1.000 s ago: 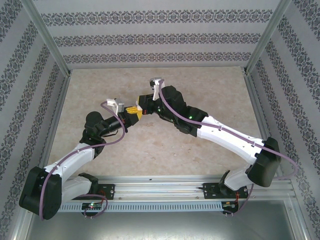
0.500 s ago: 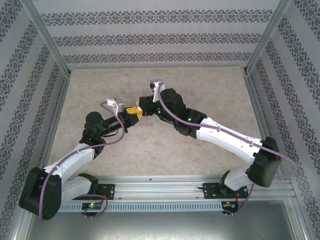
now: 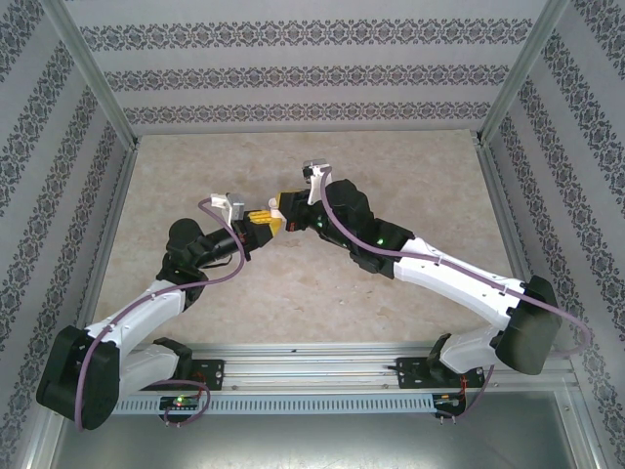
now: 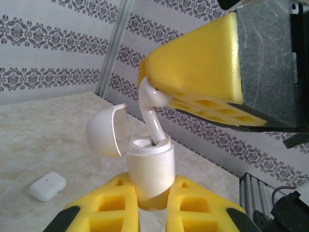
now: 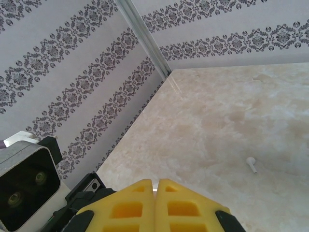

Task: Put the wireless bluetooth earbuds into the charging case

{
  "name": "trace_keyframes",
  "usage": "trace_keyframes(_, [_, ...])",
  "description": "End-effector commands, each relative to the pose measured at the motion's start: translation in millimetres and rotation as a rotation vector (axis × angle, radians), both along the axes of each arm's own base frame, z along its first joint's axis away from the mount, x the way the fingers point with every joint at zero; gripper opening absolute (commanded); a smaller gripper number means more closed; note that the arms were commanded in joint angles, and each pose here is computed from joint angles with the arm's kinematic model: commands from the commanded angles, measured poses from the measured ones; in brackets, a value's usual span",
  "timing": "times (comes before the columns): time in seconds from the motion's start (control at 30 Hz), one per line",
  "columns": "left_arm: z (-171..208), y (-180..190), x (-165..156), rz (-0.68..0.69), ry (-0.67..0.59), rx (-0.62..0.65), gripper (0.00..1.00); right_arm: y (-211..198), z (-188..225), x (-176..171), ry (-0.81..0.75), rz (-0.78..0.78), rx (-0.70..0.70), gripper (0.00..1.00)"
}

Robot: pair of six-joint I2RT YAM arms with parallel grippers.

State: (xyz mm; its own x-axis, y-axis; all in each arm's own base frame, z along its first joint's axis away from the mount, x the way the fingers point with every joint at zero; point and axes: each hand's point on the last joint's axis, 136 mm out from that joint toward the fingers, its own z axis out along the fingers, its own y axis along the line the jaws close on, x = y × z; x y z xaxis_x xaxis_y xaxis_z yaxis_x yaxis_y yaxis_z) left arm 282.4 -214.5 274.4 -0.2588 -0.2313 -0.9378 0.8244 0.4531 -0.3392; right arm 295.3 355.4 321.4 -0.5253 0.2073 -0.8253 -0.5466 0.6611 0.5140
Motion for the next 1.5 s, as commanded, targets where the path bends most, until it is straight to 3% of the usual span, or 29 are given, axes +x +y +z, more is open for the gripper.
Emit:
trace_keyframes(0.0, [41, 5, -3, 0.02, -0.128, -0.071, 0.01, -4, -8, -6, 0.003, 0.004, -0.052, 0.05])
trace_keyframes(0.87, [55, 8, 12, 0.07, -0.139, -0.108, 0.01, -4, -36, -25, 0.055, 0.017, -0.078, 0.09])
trace_keyframes(1.03, [52, 6, 13, 0.059, -0.13, -0.105, 0.01, -5, -27, -27, 0.053, 0.017, -0.079, 0.32])
trace_keyframes(1.13, [47, 4, 12, 0.046, -0.124, -0.092, 0.01, -9, -13, -27, 0.047, 0.012, -0.074, 0.4])
trace_keyframes(1.3, [40, 2, 9, 0.027, -0.111, -0.072, 0.01, -14, 23, -35, 0.05, 0.039, -0.029, 0.49])
trace_keyframes(1.47, [35, -1, 6, -0.004, -0.108, -0.059, 0.01, -28, 46, -35, 0.088, 0.043, 0.004, 0.51])
